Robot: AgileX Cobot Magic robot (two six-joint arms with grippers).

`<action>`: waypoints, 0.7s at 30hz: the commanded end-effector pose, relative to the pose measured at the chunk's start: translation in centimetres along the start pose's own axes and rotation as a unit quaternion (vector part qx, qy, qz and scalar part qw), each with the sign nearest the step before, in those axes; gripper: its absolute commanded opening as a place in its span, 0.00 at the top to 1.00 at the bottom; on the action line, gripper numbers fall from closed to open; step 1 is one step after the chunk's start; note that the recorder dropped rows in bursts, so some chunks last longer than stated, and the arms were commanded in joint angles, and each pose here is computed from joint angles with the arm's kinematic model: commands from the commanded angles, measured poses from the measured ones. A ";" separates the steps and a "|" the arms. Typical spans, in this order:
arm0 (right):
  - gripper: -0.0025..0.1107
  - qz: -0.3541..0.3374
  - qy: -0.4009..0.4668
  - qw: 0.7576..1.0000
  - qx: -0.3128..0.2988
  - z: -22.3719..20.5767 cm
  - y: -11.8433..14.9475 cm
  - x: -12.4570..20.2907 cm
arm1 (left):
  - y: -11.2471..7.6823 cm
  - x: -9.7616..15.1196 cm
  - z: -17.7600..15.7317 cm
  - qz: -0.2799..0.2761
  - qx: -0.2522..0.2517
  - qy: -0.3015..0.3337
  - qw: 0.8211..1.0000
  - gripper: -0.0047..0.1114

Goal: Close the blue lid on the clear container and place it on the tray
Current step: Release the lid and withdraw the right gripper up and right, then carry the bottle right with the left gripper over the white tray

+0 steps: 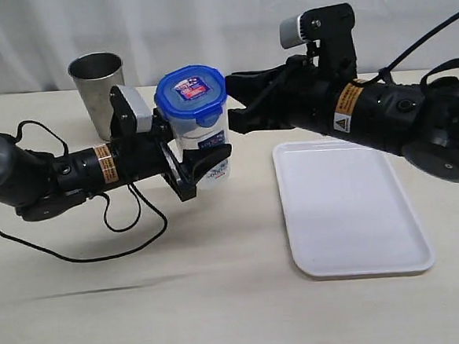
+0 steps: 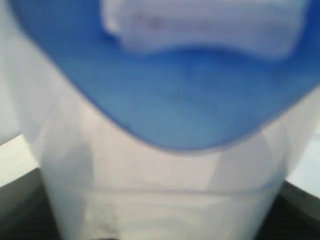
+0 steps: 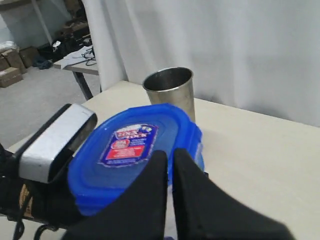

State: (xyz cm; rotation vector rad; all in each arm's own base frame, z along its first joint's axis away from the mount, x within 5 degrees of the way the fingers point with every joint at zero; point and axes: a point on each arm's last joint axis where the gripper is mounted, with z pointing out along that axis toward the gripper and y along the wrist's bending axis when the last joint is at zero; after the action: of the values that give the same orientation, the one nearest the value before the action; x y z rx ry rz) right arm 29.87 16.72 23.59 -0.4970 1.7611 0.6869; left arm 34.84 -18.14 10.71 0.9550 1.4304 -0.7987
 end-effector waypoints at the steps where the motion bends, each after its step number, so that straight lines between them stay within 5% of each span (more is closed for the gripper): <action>1: 0.94 -0.016 -0.002 0.998 0.060 -2.1 -1.9 -2.1 | 0.1 -1.4 0.4 -0.059 0.021 -0.028 0.998 0.96; 4: 0.94 -0.028 -0.017 0.993 0.114 -5.3 -2.5 -4.7 | 0.1 -2.6 1.7 -0.080 0.127 0.022 0.988 0.96; 6: 0.94 -0.048 -0.031 0.990 0.130 -7.4 -2.4 -5.9 | 0.1 -2.9 1.9 -0.086 0.152 0.033 0.984 0.96; 14: 0.94 -0.086 -0.060 0.977 0.184 -12.8 -1.0 -8.3 | -0.4 -3.3 5.4 -0.016 0.104 0.115 0.988 0.96; 21: 0.94 -0.105 -0.114 0.972 0.178 -16.5 1.1 -9.0 | -3.3 -4.8 10.6 0.183 0.051 0.201 0.961 0.96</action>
State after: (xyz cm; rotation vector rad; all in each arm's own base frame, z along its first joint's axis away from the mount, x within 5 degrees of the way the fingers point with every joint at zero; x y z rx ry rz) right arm 21.48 6.69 35.20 -0.3188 1.6064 0.2543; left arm 36.56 -27.68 13.38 1.4010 1.5553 -0.5946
